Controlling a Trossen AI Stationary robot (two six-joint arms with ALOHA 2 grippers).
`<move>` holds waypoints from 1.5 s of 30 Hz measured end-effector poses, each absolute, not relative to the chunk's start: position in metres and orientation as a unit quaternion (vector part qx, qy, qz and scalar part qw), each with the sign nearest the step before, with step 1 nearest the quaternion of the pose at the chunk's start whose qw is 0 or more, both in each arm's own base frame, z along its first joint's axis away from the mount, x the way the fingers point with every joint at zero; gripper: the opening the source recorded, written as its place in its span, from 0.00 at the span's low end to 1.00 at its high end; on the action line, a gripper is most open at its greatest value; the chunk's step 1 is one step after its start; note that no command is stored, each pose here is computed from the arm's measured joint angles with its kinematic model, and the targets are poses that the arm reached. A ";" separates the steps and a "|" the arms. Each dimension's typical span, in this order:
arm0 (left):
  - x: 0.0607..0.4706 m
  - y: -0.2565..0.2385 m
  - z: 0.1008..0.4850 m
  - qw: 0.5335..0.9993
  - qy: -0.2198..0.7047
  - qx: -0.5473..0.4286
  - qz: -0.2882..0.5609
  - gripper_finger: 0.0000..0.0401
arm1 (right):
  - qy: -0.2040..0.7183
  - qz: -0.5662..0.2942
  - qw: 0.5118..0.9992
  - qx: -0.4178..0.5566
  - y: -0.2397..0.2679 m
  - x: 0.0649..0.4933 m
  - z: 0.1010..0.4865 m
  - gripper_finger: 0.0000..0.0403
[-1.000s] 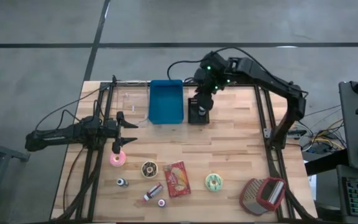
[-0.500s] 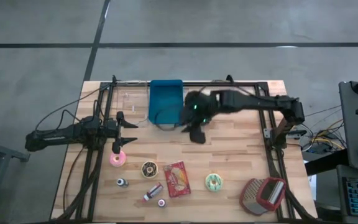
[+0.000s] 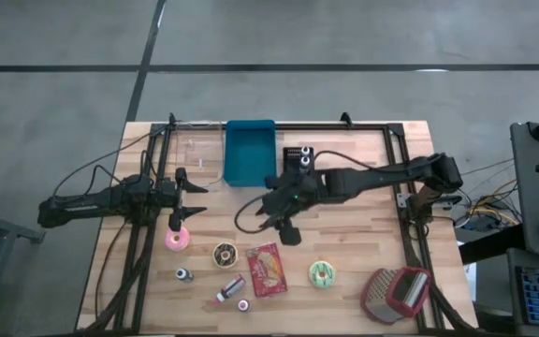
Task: Pick & Place Food Item
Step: Put the top pink food coloring bottle into the black bin
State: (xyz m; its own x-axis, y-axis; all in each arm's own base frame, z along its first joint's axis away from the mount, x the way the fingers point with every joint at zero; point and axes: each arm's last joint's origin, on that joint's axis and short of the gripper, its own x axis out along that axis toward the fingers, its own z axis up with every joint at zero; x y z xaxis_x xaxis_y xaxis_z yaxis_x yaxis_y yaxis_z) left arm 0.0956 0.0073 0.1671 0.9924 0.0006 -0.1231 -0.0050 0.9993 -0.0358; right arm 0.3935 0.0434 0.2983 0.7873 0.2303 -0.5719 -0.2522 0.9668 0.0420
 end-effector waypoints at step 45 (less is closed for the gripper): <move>0.096 0.007 0.167 0.998 0.062 -0.018 0.001 0.68 | 0.195 0.211 0.958 -0.003 0.095 0.408 0.241 0.37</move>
